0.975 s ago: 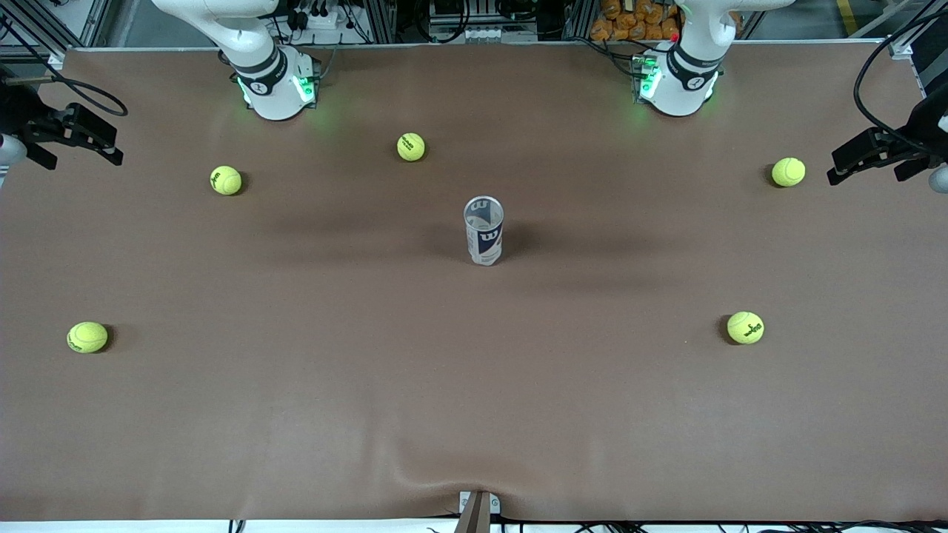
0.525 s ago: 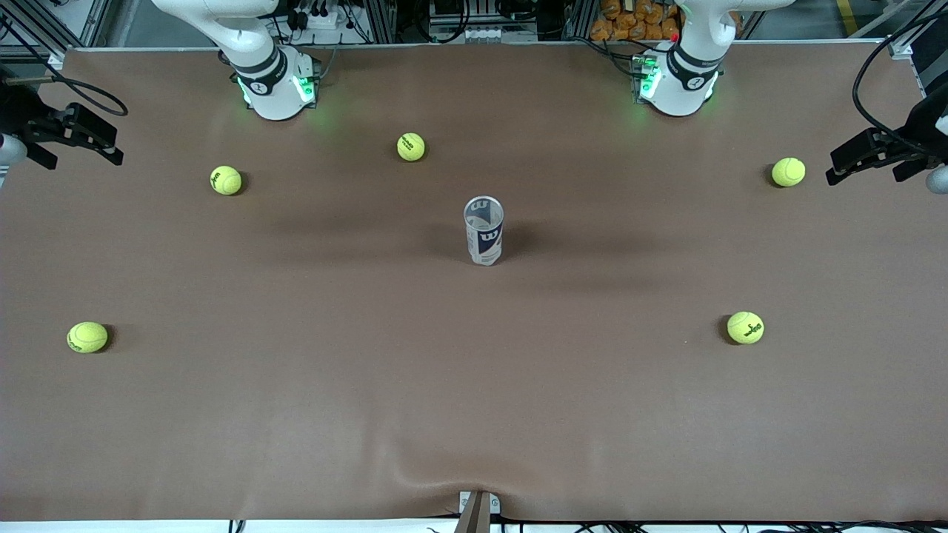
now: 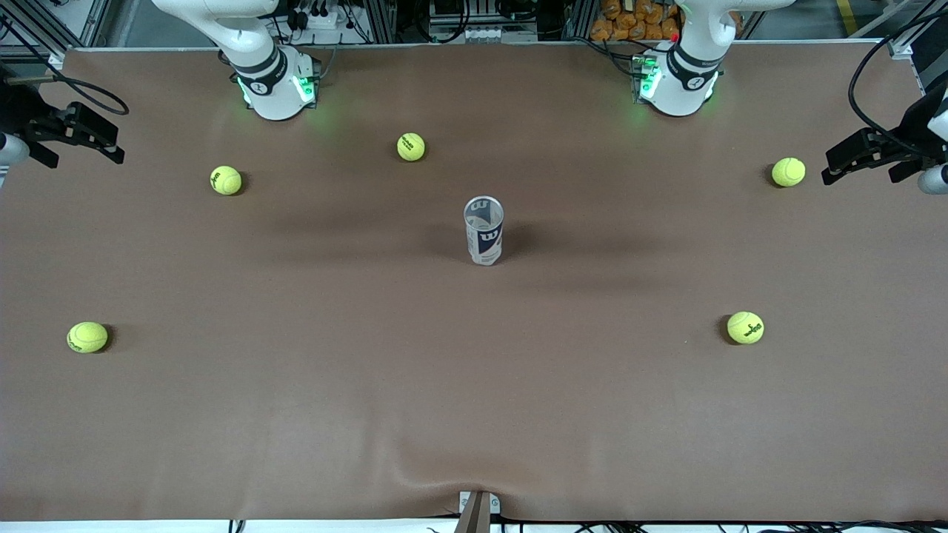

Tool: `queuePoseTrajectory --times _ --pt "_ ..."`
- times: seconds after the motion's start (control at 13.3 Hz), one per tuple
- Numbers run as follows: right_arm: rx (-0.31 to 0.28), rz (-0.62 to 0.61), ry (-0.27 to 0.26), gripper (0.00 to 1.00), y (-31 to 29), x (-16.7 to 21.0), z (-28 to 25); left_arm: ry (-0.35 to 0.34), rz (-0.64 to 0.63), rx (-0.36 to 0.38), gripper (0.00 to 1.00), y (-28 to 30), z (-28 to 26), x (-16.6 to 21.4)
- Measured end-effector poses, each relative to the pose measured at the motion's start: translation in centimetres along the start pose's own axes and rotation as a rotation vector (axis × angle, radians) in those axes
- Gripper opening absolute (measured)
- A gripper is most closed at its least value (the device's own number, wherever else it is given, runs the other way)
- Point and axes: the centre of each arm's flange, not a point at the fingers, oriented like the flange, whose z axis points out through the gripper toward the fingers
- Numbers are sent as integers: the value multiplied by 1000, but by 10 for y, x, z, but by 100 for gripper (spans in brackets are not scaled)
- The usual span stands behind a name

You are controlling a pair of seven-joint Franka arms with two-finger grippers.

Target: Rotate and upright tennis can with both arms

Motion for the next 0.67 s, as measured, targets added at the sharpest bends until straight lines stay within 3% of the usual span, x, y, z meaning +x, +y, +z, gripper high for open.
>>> queuePoseTrajectory --times 0.67 --pt "0 -2 -7 100 -1 -1 1 -9 17 1 100 8 4 0"
